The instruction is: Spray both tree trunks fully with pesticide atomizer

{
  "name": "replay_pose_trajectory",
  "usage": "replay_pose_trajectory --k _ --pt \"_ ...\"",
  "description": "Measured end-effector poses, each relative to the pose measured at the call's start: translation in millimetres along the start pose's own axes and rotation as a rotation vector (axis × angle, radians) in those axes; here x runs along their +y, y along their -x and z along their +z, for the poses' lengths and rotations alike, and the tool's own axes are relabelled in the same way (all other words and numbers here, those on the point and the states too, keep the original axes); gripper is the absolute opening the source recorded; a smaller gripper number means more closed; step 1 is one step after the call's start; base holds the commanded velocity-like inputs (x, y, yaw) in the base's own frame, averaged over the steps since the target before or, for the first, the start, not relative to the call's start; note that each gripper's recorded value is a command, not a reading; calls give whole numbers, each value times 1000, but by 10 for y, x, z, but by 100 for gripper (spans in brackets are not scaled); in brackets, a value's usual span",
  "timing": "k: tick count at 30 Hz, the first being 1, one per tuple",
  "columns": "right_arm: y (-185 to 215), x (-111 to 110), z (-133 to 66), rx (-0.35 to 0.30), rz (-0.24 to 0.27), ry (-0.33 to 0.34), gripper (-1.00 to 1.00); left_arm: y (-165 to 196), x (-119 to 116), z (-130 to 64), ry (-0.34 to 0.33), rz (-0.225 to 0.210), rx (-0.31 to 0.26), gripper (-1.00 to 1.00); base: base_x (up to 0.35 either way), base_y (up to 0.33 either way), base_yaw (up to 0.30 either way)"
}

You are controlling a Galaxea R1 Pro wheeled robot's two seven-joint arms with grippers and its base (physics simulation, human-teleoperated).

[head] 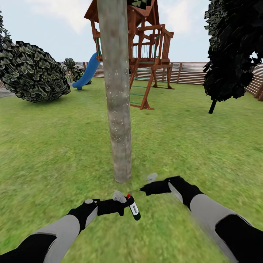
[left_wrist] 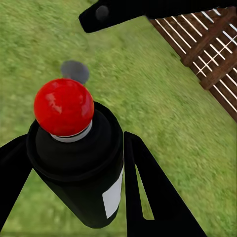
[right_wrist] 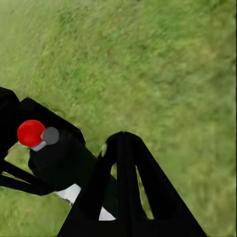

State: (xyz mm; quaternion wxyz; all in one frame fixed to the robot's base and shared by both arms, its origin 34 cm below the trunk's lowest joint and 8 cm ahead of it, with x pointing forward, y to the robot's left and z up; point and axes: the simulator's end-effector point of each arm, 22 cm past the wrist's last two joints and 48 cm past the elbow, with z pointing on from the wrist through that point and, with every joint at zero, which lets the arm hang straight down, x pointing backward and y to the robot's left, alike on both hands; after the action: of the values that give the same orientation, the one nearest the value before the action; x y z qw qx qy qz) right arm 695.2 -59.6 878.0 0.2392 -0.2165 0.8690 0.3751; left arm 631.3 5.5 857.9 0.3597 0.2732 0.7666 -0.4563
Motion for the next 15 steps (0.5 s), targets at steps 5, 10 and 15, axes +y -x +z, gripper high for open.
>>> replay_pose_trajectory --k 5,10,15 --pt "123 -731 -394 -53 33 -225 100 -1 0 0 0 0 0 -100 0 0 0" --pt "163 -993 -508 -76 46 -333 100 -3 1 0 1 -1 0 -100 0 0 0" --pt "-132 -1989 -1016 -158 30 -758 100 -1 11 0 4 -1 0 -100 0 0 0"
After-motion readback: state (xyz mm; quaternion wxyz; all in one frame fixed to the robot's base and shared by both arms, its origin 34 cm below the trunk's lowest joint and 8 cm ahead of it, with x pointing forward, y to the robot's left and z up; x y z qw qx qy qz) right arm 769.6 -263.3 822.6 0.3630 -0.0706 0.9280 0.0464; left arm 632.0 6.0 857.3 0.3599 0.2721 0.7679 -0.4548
